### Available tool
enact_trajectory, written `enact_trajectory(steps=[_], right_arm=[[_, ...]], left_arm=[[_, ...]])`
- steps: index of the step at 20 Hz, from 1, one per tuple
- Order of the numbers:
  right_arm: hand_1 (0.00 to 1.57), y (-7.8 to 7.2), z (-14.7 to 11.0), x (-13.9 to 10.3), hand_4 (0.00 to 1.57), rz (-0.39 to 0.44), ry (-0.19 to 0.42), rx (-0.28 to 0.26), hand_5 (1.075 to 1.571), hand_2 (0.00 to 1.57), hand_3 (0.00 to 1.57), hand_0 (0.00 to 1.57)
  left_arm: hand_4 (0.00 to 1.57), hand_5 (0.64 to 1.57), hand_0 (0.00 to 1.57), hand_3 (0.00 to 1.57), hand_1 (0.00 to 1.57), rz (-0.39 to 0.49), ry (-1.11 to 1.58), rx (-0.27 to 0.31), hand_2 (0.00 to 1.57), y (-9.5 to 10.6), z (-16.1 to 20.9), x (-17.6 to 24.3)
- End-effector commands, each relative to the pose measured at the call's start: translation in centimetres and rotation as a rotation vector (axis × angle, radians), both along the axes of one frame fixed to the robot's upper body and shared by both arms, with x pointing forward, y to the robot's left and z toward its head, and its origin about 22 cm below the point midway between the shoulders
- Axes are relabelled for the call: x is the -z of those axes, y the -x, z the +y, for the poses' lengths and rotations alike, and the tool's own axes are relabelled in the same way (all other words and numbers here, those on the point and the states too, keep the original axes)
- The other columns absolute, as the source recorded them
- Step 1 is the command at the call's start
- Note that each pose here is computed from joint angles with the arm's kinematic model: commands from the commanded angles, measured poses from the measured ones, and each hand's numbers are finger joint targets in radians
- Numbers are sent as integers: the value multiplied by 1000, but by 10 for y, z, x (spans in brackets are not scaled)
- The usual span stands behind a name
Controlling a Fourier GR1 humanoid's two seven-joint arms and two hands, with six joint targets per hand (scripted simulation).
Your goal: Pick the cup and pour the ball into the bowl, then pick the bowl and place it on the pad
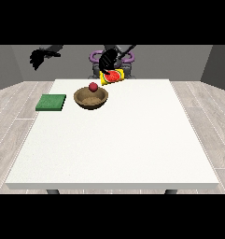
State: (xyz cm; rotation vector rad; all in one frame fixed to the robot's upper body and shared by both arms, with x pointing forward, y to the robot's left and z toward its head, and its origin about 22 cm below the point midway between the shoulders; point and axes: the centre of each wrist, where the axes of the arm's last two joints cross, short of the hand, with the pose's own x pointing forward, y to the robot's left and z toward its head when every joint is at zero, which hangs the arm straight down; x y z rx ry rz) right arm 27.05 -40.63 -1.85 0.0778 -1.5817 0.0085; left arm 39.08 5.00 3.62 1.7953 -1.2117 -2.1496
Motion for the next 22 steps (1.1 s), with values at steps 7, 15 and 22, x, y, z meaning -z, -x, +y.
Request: enact_trajectory(steps=[7, 15, 22], right_arm=[[0, 17, -4, 11, 104, 56, -18, 97, 1565, 0, 0, 0], [0, -23, 60, 5, 282, -39, -63, 35, 1567, 0, 0, 0], [0, -33, 126, 22, 295, -25, -84, 186, 1570, 0, 0, 0]], left_arm=[[1465, 1170, 1175, 1274, 1175, 102, 1164, -287, 1443, -11, 51, -22], [0, 1553, 0, 0, 0, 268, 1956, -329, 0, 22, 82, 3], [0, 1565, 0, 0, 0, 516, 2149, 22, 0, 50, 102, 21]])
